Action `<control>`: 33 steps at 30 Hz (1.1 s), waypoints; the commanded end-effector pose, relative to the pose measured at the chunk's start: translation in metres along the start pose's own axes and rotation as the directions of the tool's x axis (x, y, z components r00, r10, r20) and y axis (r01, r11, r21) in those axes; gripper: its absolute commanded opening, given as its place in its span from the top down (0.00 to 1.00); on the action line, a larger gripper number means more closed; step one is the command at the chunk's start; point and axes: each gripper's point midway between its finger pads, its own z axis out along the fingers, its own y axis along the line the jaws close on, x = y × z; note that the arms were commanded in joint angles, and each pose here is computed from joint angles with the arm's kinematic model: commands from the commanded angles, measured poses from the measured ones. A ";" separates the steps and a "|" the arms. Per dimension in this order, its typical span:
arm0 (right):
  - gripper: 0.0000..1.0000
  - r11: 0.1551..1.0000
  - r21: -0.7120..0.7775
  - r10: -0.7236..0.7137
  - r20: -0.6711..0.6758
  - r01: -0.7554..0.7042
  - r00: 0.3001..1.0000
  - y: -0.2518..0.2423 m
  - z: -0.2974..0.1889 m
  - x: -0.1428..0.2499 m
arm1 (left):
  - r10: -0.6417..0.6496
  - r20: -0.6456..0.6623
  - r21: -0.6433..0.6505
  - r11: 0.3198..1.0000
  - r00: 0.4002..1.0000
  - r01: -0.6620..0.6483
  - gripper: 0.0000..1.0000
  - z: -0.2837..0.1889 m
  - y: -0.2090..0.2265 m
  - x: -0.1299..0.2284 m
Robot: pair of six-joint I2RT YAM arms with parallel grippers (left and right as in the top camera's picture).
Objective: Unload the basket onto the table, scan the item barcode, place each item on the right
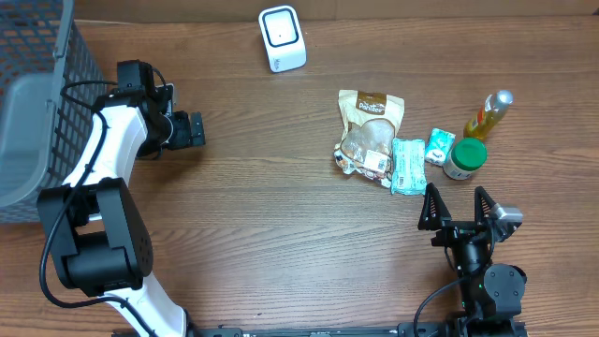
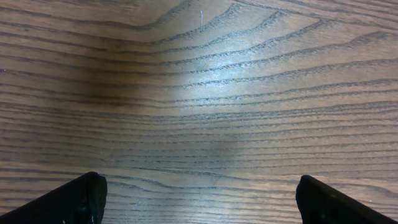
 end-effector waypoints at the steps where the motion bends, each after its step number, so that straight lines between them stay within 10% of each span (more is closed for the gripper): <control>1: 0.00 1.000 0.000 -0.006 0.003 0.006 1.000 -0.001 0.000 0.002 | 0.018 0.005 -0.002 1.000 1.000 -0.018 0.01 0.002 0.000 -0.004; 13: 0.00 1.000 0.001 -0.006 0.004 0.006 1.000 -0.001 0.000 0.002 | 0.067 0.040 0.011 0.998 0.997 -0.068 0.00 -0.012 -0.022 -0.007; 33: 0.00 1.000 0.000 -0.006 0.003 0.006 1.000 -0.001 0.000 0.002 | 0.274 0.465 0.079 0.934 0.842 -0.348 0.00 -0.191 -0.139 -0.006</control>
